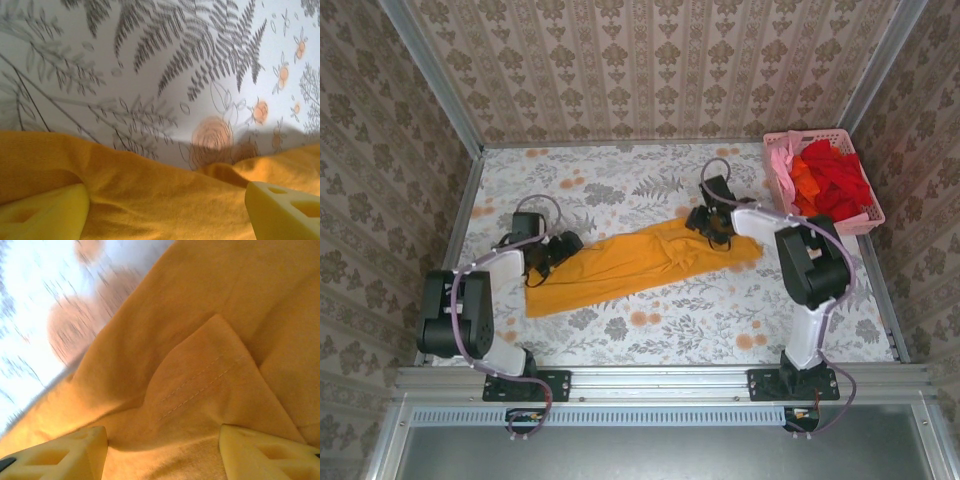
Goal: Fold and stack the t-shirts
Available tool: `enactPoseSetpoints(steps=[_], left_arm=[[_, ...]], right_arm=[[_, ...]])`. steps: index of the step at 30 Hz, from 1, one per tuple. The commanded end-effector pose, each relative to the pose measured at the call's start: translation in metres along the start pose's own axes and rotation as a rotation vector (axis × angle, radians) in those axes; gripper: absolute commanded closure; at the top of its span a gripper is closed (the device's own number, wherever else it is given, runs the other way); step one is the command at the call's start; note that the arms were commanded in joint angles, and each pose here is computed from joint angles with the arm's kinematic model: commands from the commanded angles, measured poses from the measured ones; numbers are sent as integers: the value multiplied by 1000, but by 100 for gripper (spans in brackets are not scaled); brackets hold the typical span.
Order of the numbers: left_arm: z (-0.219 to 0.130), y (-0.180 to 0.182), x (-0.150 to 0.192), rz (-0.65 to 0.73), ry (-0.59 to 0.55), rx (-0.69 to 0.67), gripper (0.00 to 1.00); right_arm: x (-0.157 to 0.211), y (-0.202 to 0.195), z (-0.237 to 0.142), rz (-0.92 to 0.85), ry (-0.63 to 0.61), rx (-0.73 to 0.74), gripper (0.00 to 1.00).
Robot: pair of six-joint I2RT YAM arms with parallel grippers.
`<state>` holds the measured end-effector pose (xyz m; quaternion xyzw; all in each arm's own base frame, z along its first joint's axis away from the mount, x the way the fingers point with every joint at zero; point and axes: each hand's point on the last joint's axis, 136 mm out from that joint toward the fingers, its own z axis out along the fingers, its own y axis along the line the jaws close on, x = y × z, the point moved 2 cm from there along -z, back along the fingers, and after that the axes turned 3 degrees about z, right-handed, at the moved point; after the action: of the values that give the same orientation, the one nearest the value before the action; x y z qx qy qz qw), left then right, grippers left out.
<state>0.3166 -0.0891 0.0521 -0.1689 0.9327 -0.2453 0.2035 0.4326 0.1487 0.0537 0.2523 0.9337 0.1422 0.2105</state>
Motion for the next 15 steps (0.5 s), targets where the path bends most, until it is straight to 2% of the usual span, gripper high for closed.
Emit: enactPoseSetpoints(steps=[1,5,9,11,15], left_arm=[[4,34,76,-153,217,-130,16],[-8,18,95,-145,210,-136,16],[-25,0,108,-85,157,-161,16],[-32,-4,103,-59,119,-155,16],[-47,-14,71,61,37,-162,17]], right_arm=[[-20,12,24,-2,27,30,38],[-47,60,47,22,56,-70,38],[-65,99,58,38,73,-177,37],[-74,111,50,19,51,-217,37],[-86,125,7,-61,-49,-264,35]])
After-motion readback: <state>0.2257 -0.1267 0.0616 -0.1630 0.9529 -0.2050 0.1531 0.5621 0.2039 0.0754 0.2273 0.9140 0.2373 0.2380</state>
